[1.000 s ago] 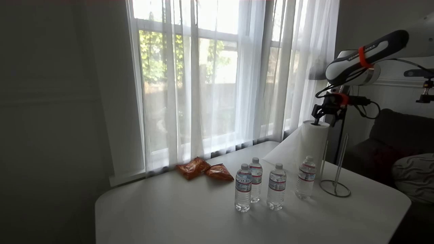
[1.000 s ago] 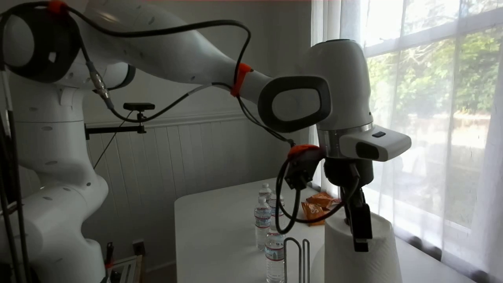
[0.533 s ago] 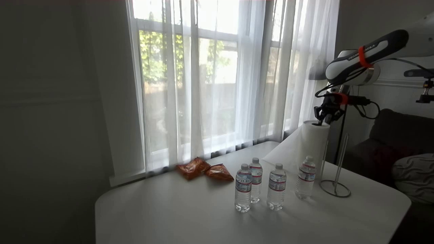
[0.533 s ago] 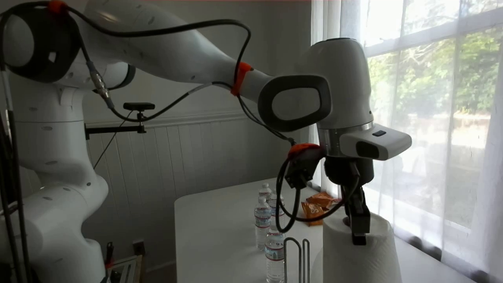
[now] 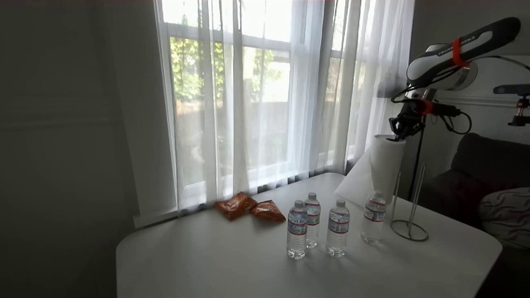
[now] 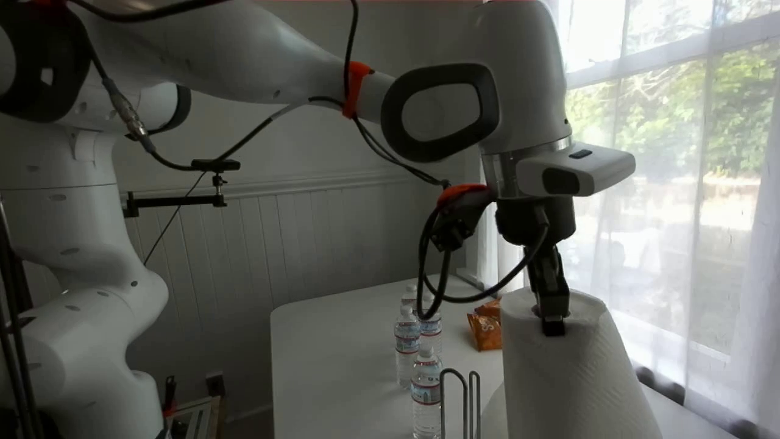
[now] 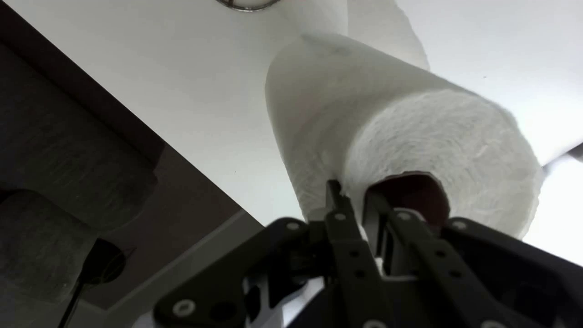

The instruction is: Put the paper towel roll on the silver stand.

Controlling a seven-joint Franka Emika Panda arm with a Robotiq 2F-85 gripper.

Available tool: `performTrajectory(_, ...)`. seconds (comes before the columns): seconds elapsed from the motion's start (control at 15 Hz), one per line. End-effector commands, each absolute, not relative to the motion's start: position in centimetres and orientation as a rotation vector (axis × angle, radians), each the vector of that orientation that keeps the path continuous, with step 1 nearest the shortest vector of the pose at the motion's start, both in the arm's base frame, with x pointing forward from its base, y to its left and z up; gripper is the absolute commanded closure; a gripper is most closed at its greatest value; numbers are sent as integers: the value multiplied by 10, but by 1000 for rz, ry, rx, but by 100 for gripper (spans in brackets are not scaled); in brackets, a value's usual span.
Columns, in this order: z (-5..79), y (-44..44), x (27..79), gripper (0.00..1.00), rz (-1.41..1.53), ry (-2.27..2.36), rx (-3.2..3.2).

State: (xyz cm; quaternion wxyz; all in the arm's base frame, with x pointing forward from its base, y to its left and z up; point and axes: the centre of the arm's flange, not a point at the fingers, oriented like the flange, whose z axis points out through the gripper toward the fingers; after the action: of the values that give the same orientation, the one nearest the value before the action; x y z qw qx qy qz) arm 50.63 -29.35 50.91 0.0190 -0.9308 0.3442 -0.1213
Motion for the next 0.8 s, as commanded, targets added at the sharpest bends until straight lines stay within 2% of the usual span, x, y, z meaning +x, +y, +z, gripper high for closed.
performTrajectory(0.0,574,-292,479,97,-417,1005,-2877)
performTrajectory(0.73,725,-307,412,97,-498,858,-2959)
